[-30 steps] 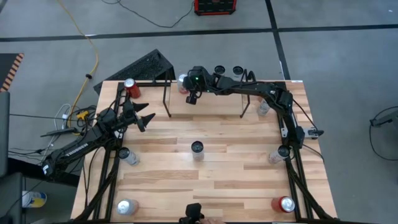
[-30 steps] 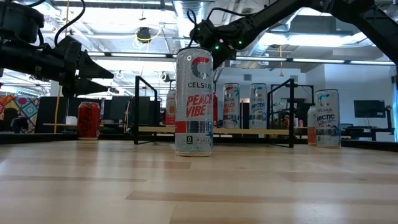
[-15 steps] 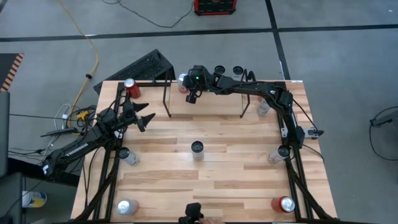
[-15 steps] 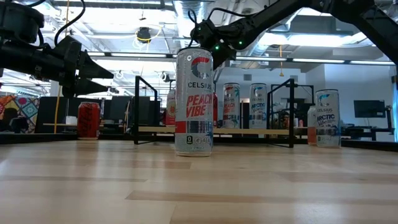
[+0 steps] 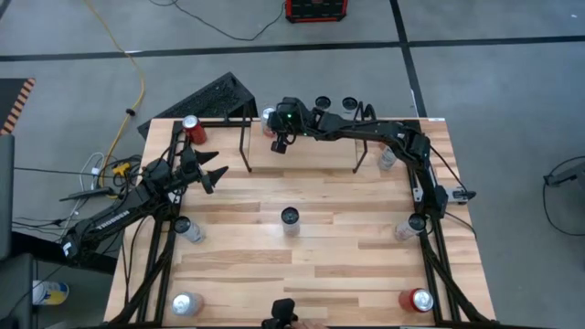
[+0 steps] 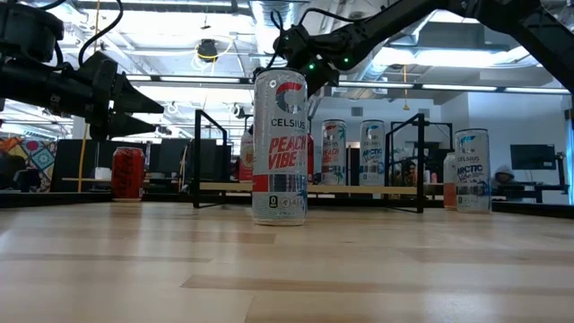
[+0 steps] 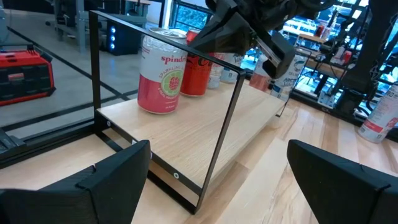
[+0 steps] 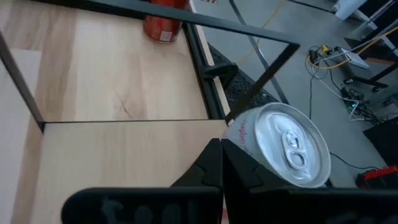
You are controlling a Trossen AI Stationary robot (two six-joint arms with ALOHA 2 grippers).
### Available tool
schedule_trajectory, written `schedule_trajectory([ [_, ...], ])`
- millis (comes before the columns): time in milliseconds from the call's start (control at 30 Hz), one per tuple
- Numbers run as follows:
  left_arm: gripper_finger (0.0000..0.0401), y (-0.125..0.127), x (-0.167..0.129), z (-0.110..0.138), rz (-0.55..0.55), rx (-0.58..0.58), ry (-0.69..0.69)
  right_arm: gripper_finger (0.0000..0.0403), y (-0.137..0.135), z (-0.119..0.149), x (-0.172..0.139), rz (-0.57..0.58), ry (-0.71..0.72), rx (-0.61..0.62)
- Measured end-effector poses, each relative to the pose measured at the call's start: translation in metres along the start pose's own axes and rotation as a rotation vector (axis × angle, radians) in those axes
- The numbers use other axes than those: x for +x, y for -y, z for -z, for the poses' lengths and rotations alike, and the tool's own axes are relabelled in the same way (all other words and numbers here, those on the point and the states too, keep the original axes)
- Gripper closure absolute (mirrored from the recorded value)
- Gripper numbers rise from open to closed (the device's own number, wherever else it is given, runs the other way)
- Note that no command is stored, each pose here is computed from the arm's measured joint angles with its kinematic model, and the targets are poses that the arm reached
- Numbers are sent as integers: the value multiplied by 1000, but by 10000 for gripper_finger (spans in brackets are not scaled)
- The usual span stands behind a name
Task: Place canned beverage on shelf
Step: Put the pink white soda can on the shelf
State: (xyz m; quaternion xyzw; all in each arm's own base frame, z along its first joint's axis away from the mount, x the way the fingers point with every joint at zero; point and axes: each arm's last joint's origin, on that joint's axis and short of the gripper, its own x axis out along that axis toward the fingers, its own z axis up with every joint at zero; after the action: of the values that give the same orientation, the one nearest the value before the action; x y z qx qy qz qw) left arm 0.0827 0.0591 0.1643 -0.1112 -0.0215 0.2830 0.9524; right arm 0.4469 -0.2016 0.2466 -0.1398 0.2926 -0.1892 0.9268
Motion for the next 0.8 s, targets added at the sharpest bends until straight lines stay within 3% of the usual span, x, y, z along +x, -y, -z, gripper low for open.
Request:
schedule_trajectory([
  [800, 37, 0, 0, 0, 0, 0, 0, 383, 5, 1, 0, 44, -9, 19],
])
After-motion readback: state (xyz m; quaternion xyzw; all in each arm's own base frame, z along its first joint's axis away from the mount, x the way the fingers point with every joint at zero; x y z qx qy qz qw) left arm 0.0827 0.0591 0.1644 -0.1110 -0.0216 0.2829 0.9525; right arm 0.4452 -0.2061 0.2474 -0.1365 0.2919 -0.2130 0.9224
